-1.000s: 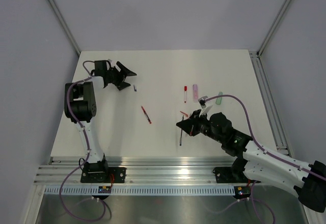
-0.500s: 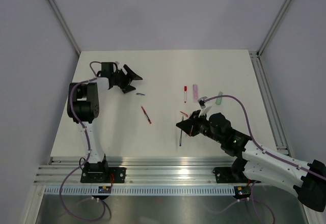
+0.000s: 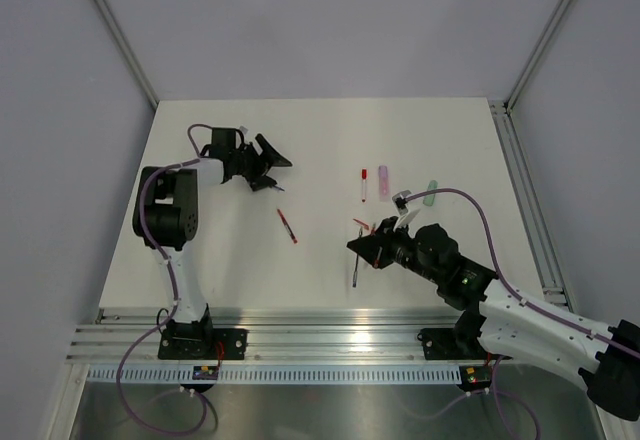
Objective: Insert the pens into the pen caps
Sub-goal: Move the pen cap to the center of the board.
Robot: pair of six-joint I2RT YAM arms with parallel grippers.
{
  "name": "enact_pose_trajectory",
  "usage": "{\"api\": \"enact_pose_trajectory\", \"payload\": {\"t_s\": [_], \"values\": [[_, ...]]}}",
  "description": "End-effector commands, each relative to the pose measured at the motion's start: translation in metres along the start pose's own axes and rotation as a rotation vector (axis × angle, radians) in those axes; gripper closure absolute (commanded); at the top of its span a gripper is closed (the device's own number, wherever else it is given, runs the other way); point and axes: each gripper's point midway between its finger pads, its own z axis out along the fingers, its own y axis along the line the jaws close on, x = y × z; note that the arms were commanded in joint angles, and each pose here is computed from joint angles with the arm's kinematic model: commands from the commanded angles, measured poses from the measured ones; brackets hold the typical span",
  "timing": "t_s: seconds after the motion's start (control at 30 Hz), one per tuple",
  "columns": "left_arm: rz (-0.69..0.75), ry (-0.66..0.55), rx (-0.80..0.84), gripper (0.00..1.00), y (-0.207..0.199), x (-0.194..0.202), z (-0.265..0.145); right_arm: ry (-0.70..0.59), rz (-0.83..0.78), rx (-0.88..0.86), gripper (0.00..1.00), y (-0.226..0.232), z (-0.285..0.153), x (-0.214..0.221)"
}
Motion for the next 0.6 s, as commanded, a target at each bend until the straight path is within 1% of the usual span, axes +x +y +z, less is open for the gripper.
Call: {"api": "enact_pose_trajectory", "payload": {"t_s": [0.0, 0.07, 0.17, 0.2, 0.27, 0.3, 0.33, 0.37, 0.4, 0.43, 0.47, 0.5, 0.53, 0.57], "values": [[0.079, -0.14, 0.069, 0.16, -0.041, -0.025, -0.032, -0.033, 0.009, -0.017, 1.0, 0.005, 0.003, -0.01], [0.109, -0.18, 0.134, 0.15, -0.073, -0.031, -0.052, -0.03, 0.013, -0.026, 1.0, 0.008, 0.007, -0.011], [0.167, -0.229, 0.179, 0.15, -0.103, -0.035, -0.077, -0.034, 0.03, -0.038, 1.0, 0.012, 0.012, -0.014], [0.197, -0.255, 0.188, 0.15, -0.117, -0.034, -0.094, -0.033, 0.033, -0.039, 1.0, 0.012, 0.014, -0.014], [0.249, -0.285, 0.178, 0.14, -0.124, -0.03, -0.111, -0.023, 0.045, -0.037, 1.0, 0.014, 0.019, -0.014], [0.298, -0.311, 0.211, 0.14, -0.143, -0.02, -0.13, -0.023, 0.051, -0.039, 1.0, 0.015, 0.021, -0.015], [0.311, -0.293, 0.213, 0.14, -0.143, -0.006, -0.136, -0.012, 0.057, -0.038, 1.0, 0.016, 0.026, -0.015], [0.3, -0.255, 0.2, 0.15, -0.128, 0.016, -0.134, -0.011, 0.069, -0.044, 1.0, 0.019, 0.029, -0.016], [0.349, -0.256, 0.25, 0.16, -0.145, 0.04, -0.152, -0.008, 0.077, -0.05, 1.0, 0.021, 0.032, -0.017], [0.369, -0.232, 0.269, 0.16, -0.144, 0.059, -0.157, 0.005, 0.083, -0.053, 1.0, 0.023, 0.038, -0.016], [0.353, -0.183, 0.239, 0.17, -0.117, 0.088, -0.152, 0.004, 0.096, -0.06, 1.0, 0.025, 0.041, -0.017], [0.38, -0.153, 0.252, 0.21, -0.114, 0.113, -0.155, 0.002, 0.102, -0.064, 1.0, 0.027, 0.044, -0.019], [0.432, -0.18, 0.293, 0.23, -0.121, 0.131, -0.176, 0.017, 0.109, -0.063, 1.0, 0.029, 0.052, -0.018], [0.445, -0.168, 0.296, 0.25, -0.113, 0.146, -0.181, 0.018, 0.12, -0.071, 1.0, 0.032, 0.055, -0.02]]}}
